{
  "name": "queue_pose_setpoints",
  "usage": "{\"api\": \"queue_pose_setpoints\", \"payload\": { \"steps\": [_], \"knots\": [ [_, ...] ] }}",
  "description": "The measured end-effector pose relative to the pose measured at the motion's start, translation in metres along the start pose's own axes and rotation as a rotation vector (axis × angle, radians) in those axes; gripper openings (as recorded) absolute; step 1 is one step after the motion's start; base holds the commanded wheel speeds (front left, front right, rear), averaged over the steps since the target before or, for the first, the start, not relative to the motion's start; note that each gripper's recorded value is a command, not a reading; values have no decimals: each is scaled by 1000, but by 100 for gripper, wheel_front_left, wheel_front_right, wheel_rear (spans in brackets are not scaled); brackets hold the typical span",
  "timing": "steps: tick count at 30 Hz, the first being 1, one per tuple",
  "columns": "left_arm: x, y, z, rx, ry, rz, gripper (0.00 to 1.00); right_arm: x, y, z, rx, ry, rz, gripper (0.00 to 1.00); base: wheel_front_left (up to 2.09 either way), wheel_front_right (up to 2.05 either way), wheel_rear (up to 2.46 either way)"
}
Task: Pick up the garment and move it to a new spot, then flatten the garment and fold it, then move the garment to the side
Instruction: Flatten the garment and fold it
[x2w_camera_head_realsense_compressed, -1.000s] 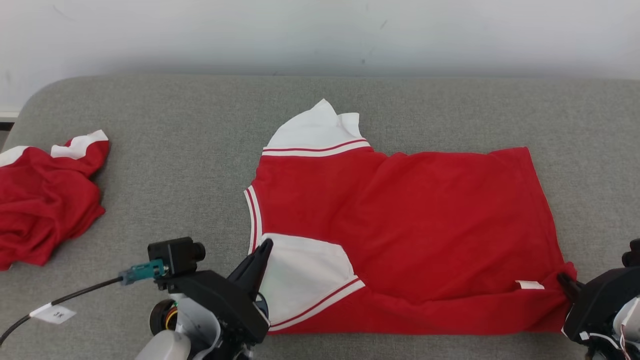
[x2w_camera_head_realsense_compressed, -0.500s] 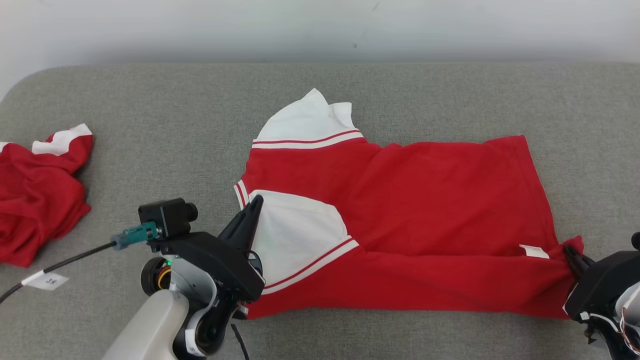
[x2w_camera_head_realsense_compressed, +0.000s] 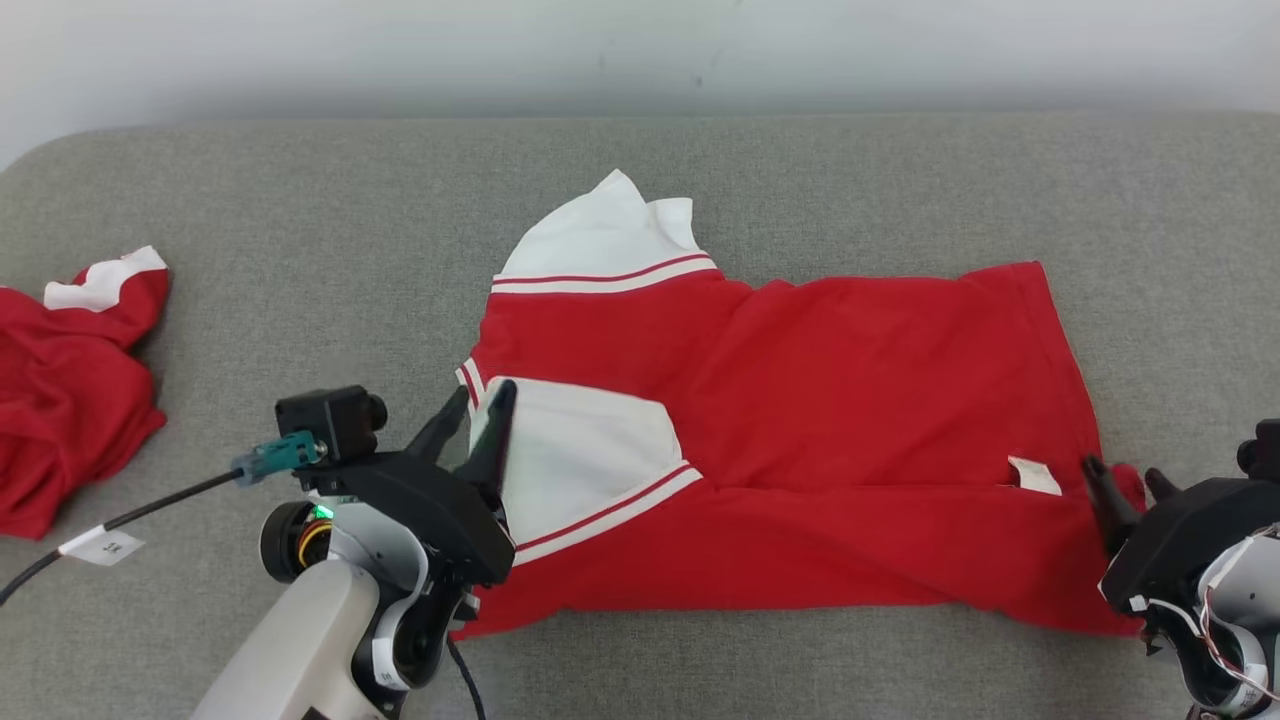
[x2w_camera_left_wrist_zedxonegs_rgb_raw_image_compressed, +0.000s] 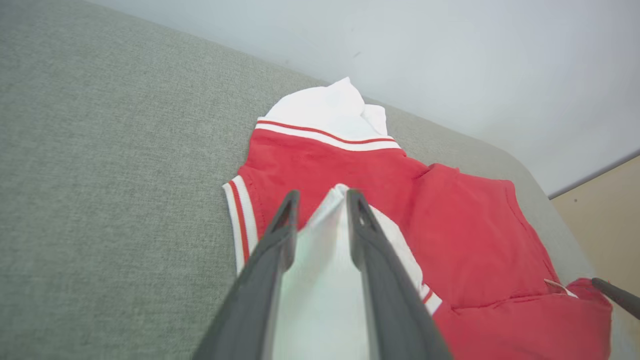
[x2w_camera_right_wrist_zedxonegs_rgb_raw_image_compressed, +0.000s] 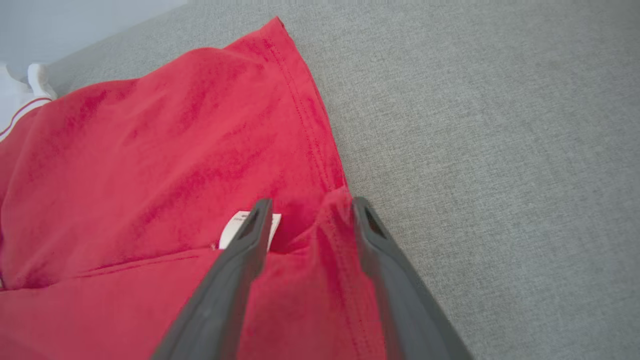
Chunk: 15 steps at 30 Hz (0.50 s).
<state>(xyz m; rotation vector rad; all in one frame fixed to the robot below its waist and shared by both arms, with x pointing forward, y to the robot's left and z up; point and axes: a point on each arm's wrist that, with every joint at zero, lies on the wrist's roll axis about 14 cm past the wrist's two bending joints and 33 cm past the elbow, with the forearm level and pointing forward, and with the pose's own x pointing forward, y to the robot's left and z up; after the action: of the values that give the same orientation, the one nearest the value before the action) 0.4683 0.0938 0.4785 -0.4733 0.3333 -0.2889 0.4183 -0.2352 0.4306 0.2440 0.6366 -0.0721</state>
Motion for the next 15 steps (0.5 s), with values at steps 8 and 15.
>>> {"api": "queue_pose_setpoints", "payload": {
  "steps": [8,15],
  "knots": [
    [-17,22,-6,127,-38,74,100,-11,1,20,-10,-92,-4,100,0,0,0],
    [-58,41,-58,230,83,172,100,-39,-25,2,-53,-35,-94,100,0,0,0]
  ]
}}
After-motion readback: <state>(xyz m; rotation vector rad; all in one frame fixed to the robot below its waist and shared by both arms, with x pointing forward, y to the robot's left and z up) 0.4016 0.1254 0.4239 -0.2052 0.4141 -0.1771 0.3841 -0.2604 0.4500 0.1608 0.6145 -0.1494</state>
